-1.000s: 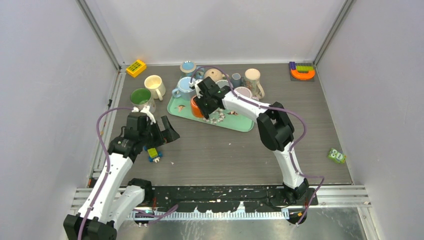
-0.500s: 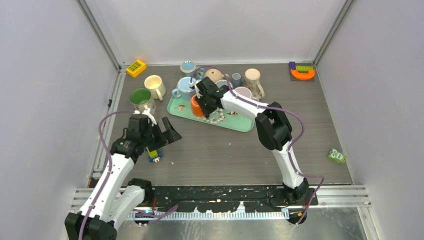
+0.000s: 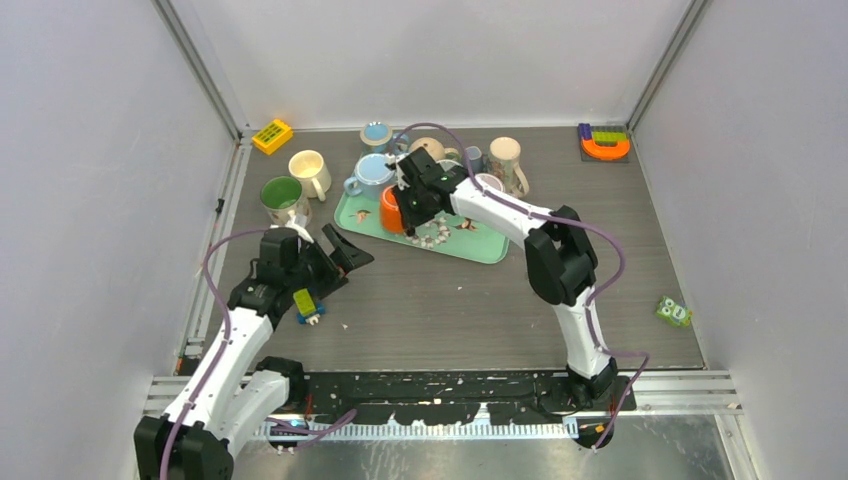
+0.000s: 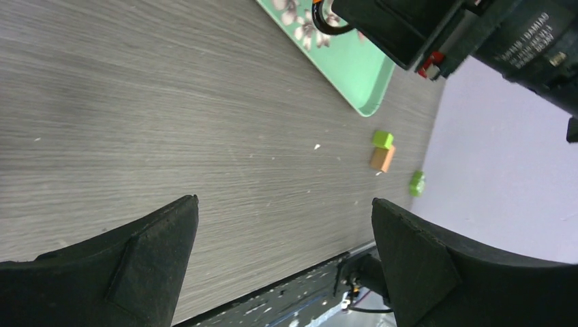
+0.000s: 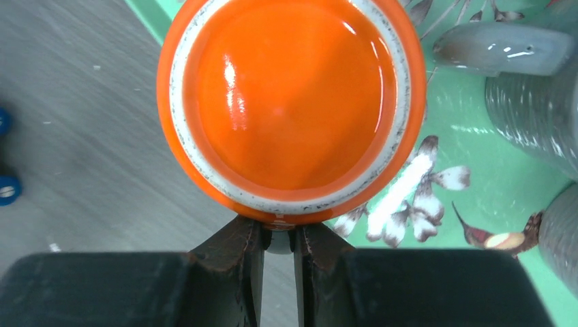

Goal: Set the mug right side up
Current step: Turn over the cup on the tray, then place the cup at the center of the board.

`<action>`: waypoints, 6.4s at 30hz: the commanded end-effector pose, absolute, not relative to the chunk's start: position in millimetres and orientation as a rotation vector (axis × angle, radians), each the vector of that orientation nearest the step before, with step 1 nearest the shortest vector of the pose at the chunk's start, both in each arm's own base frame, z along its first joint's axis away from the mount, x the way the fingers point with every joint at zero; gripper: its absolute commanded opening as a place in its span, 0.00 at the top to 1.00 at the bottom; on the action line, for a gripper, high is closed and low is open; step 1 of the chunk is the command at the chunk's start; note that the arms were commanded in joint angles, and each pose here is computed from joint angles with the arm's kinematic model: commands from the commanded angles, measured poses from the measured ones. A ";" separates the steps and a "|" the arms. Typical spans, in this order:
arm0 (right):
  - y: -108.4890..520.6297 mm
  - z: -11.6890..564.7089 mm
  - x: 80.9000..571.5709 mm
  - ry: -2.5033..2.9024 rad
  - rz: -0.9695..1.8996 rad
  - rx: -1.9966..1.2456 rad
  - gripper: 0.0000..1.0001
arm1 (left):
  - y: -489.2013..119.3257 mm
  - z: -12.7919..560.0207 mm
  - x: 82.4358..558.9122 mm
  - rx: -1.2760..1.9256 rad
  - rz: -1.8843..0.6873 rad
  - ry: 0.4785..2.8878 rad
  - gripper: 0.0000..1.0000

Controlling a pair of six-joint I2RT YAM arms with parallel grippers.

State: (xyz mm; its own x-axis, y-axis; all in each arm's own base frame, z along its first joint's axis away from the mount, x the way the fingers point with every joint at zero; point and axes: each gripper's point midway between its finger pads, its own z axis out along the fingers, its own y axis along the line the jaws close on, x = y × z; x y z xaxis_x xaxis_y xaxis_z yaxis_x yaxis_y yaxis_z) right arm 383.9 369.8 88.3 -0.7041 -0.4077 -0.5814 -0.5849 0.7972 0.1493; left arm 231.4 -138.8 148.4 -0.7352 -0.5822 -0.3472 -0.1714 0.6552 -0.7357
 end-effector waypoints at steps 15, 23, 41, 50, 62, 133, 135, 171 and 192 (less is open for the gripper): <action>417.2 314.6 357.6 2.011 1.272 -0.202 0.99 | -175.6 239.4 282.8 -0.660 -1.436 1.900 0.18; 417.0 353.2 352.1 1.897 1.615 -0.023 0.99 | -180.5 274.9 300.3 -0.674 -1.589 1.762 0.35; 413.4 368.9 342.7 1.791 1.905 0.120 0.99 | -189.4 297.8 335.5 -0.741 -1.813 1.621 0.56; 414.0 368.7 342.6 1.740 1.991 0.165 0.99 | -184.9 304.5 345.1 -0.796 -1.887 1.516 0.61; 409.6 370.3 336.5 1.717 2.036 0.182 0.99 | -184.2 299.7 350.8 -0.815 -1.898 1.498 0.68; 389.1 222.5 327.0 2.161 1.360 0.144 0.33 | -111.1 208.5 285.8 -0.484 -0.690 2.221 1.00; 385.5 222.7 326.9 2.162 1.326 0.129 0.33 | -101.4 199.9 281.6 -0.484 -0.610 2.235 1.00; 285.6 242.2 312.1 2.054 0.831 0.063 0.19 | -61.7 80.2 277.5 -0.627 -0.177 2.337 0.84; 271.2 240.8 307.3 2.060 0.756 0.026 0.13 | -56.7 68.4 288.6 -0.640 -0.079 2.396 0.55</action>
State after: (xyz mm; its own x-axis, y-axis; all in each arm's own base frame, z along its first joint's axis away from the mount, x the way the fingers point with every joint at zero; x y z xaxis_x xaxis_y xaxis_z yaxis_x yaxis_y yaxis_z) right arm 304.7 275.4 228.4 -0.6210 0.2986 -0.7248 -0.2472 0.8029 0.5425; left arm 275.5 -56.6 51.7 -0.7021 -0.4527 -0.5497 -0.4207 0.8865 -0.1928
